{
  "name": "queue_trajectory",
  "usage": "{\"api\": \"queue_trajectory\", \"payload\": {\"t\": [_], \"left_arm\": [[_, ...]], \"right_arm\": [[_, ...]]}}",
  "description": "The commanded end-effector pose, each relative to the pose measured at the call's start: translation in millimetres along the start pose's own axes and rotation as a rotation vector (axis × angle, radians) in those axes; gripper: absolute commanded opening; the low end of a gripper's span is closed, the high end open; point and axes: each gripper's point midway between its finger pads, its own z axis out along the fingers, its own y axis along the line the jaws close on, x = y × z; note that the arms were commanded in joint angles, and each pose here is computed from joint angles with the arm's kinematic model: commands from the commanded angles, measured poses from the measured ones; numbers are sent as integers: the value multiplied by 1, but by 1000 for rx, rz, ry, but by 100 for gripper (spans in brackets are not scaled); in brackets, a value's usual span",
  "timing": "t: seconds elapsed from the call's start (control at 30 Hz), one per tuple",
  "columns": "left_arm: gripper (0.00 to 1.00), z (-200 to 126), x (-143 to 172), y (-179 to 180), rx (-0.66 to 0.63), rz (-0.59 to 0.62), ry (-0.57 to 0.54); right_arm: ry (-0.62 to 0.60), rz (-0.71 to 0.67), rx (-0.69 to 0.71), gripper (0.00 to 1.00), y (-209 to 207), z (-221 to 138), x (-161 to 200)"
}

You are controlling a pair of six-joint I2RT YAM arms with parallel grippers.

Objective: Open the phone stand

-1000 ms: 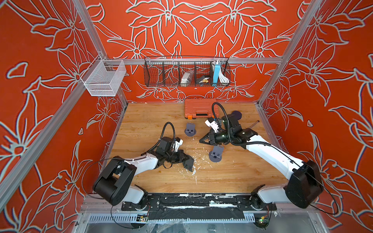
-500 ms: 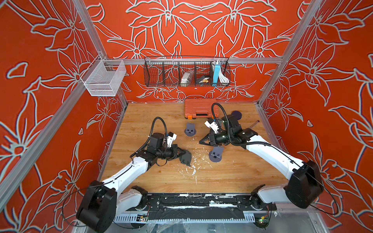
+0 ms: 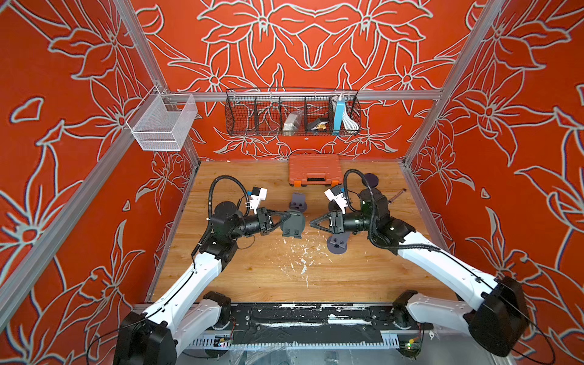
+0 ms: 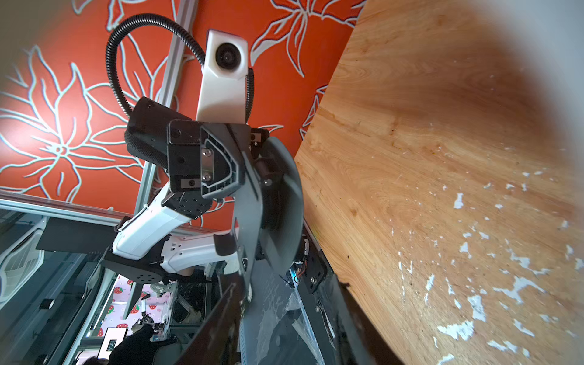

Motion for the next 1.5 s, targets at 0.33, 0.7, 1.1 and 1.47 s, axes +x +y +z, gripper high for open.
{"api": "queue_trajectory", "payload": {"t": [0.33,0.7,1.1,1.47], "left_arm": [[0,-8,4,-45,83,82,-4],[0,-9,-3,-28,16,77,-65],[0,-9,-6,-24,15,68,-94],[0,-5,1,-26,33,66,-60]], "right_arm": [[-22,-28,-80,43,14,15,-14],[-41,-32,-41,41,11,8,-7],[-27,-46,-74,41,16,15,-7],[6,-58,-98,40,18,33,-7]]}}
